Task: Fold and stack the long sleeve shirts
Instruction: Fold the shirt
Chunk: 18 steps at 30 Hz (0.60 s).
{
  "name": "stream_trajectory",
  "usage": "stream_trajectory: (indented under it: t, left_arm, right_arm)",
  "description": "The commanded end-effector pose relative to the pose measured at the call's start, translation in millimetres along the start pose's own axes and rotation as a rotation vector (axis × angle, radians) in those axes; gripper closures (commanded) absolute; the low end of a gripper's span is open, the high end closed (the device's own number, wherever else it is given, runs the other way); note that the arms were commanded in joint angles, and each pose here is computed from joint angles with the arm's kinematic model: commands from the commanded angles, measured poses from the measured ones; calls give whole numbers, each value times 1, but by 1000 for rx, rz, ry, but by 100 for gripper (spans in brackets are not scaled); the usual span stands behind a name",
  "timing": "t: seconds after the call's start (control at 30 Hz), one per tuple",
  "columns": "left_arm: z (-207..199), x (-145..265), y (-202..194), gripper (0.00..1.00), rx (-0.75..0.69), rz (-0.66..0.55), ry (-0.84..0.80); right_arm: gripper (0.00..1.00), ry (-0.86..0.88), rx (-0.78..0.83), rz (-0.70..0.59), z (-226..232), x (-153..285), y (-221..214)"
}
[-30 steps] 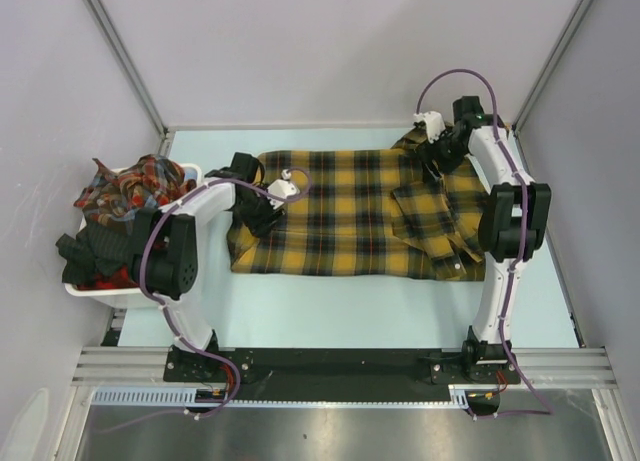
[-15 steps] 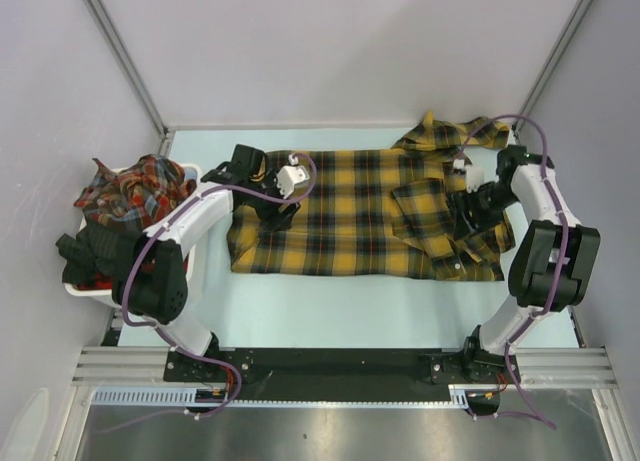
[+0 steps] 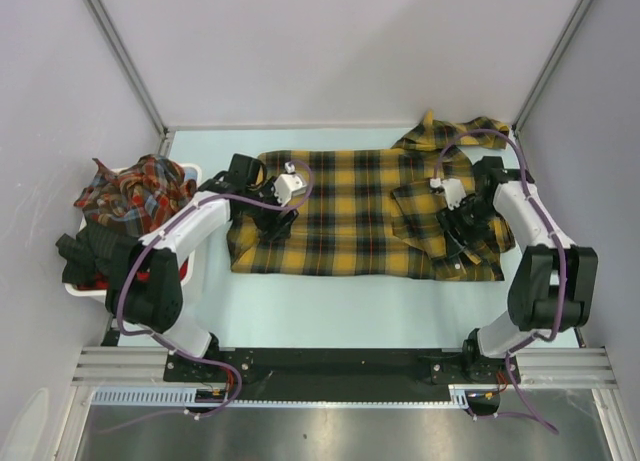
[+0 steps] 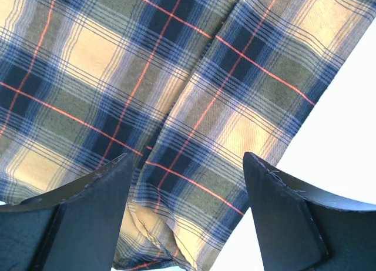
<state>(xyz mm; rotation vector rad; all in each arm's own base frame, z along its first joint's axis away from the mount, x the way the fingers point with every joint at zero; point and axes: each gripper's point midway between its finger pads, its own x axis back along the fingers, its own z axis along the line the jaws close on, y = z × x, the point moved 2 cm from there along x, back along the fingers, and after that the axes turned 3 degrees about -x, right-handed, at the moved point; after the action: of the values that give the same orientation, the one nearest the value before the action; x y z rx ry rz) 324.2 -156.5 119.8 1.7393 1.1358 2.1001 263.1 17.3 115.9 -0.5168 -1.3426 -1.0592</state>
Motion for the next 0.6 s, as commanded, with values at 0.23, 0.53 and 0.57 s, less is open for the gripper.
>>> stream_trajectory:
  t: [0.23,0.53,0.57]
  left_arm:
    - [-1,22,11,8,34,-60,66]
    - [3,41,14,0,34,-82,135]
    - [3,42,13,0,37,-82,136]
  right_arm:
    - [45,-66,178,159,37,-35,-13]
    - [50,-149,208,231,35,-63,-20]
    - [53,-163,208,235,33,-64,-20]
